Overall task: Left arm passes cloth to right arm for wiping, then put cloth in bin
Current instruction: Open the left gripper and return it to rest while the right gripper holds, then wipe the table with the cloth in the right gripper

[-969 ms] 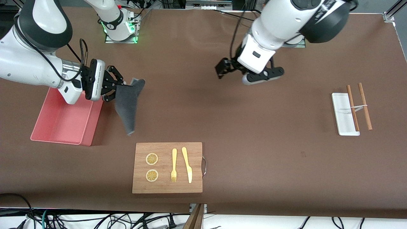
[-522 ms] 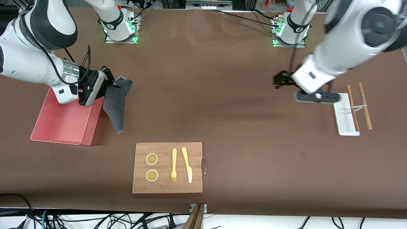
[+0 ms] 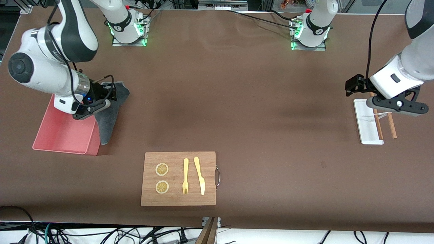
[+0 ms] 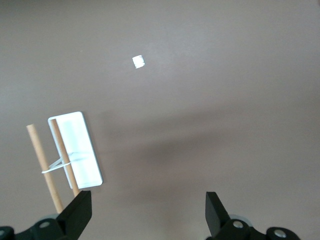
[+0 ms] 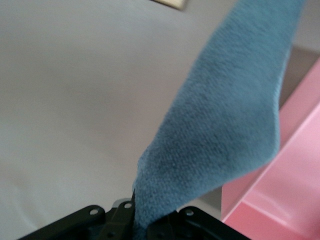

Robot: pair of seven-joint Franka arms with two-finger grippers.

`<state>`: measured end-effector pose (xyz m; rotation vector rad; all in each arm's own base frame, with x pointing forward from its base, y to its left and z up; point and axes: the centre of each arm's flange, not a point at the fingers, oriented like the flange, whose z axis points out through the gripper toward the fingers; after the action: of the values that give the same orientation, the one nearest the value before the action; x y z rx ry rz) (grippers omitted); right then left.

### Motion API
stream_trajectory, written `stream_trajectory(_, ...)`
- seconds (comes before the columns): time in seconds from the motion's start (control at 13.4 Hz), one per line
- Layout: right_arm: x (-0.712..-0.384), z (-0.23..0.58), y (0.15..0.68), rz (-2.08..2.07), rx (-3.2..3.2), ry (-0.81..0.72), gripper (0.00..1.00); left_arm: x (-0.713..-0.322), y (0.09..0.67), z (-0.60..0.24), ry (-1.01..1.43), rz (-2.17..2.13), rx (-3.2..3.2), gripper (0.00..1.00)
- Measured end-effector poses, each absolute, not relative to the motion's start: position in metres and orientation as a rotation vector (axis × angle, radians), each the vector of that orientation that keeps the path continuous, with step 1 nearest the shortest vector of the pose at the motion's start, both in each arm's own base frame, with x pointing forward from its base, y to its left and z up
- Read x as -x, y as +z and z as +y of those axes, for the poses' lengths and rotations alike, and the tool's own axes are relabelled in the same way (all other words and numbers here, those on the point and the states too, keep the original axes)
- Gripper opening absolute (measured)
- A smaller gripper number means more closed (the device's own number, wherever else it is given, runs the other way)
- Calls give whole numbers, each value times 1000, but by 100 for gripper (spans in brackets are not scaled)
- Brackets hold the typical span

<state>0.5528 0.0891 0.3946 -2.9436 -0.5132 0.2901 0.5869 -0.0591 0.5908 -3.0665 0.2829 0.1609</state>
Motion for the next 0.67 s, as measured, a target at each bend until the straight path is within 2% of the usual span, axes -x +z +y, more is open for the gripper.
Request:
stream_trajectory(0.3, -566, 89, 316, -398, 2973, 342, 4, -565, 590, 1, 145, 175, 3090, 100)
stream_trajectory(0.67, -573, 88, 220, -351, 2979, 404, 4, -544, 594, -12, 133, 230, 3084, 100)
